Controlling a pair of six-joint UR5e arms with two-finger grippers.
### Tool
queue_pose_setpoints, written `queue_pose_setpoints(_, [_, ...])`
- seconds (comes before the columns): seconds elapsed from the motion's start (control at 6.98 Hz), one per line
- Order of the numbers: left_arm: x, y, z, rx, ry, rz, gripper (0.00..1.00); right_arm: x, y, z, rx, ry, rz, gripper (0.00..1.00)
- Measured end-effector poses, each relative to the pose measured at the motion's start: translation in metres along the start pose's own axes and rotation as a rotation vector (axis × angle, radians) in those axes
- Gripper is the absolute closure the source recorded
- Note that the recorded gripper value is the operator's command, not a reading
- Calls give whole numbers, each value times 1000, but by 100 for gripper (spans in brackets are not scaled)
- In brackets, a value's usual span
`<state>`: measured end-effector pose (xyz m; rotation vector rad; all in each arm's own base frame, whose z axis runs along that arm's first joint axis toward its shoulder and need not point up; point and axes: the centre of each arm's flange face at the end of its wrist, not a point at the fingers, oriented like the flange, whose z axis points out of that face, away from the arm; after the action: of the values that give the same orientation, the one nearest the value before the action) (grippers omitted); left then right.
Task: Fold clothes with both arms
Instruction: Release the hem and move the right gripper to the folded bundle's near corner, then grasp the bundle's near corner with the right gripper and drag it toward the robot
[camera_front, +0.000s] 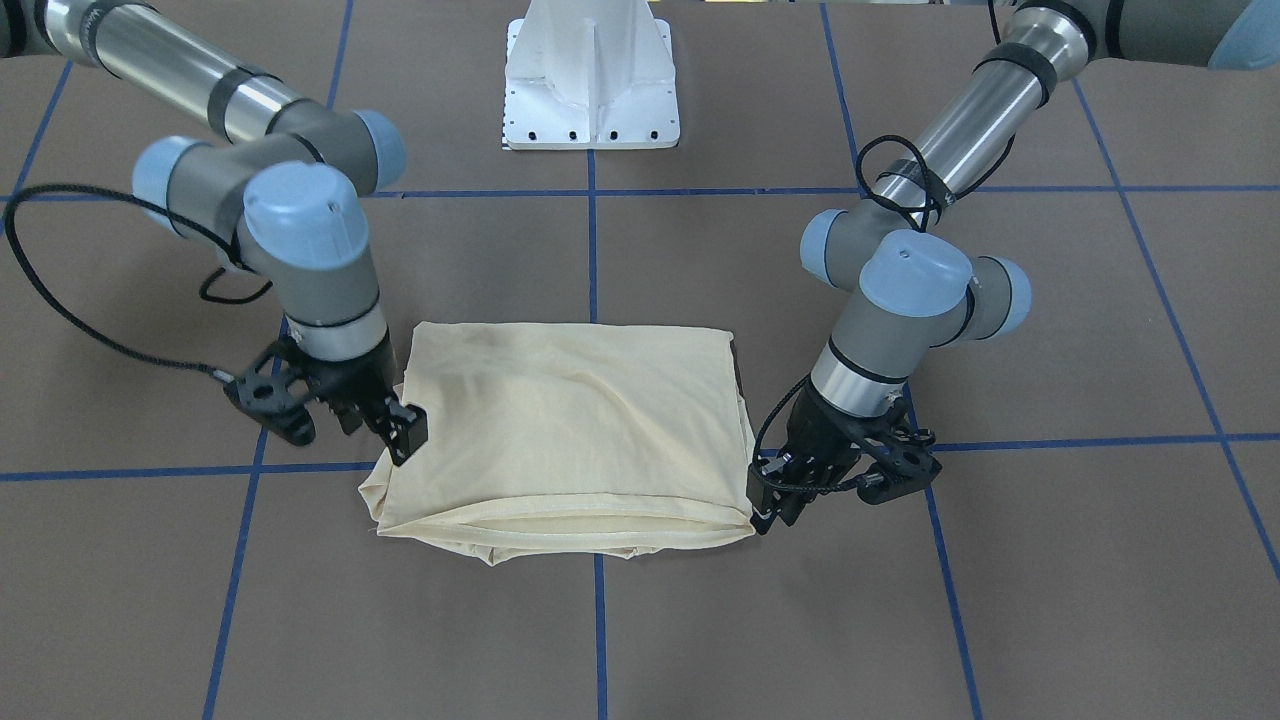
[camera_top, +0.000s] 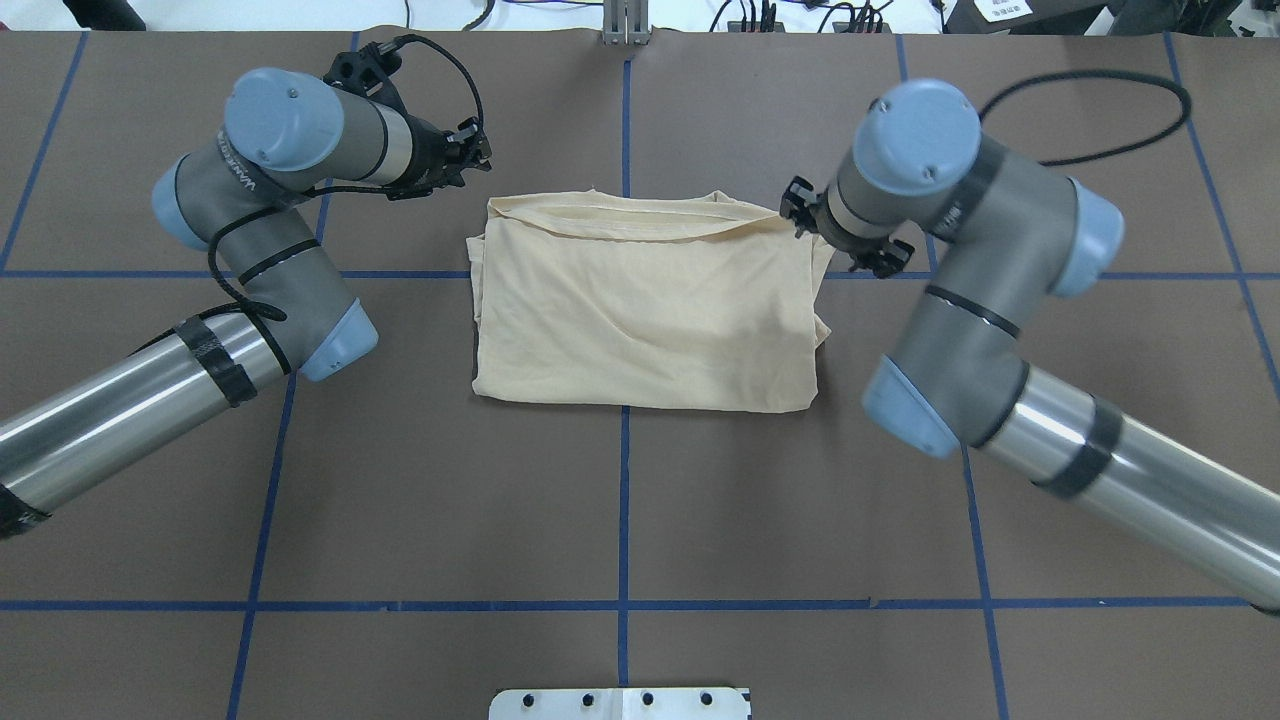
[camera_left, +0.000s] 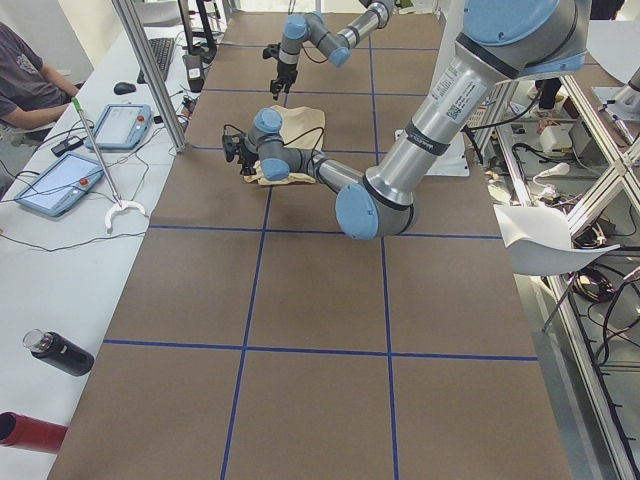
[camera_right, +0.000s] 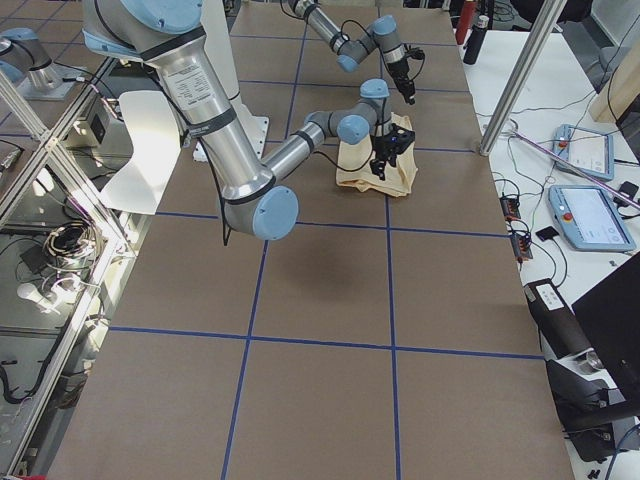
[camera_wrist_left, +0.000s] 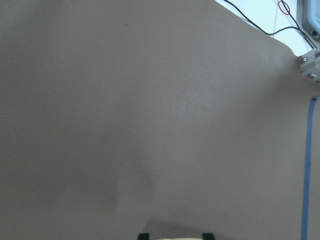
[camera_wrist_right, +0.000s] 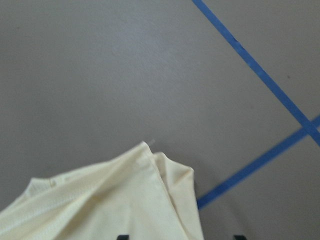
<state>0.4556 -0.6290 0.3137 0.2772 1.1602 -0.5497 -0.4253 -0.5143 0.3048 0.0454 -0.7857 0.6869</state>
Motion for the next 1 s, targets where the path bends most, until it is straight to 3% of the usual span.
queue_pose_setpoints(0.14, [-8,-1,-11,5,14,22,54,39,37,-23,-21,-31,28,23])
queue_pose_setpoints(0.57, [-15,-1,-21,11,21,50,54,73,125,-10,-6,-117,217,24])
queue_pose_setpoints(1.0, [-16,-2,-22,18,21,51,54,76,138,24,13,-88,247,30])
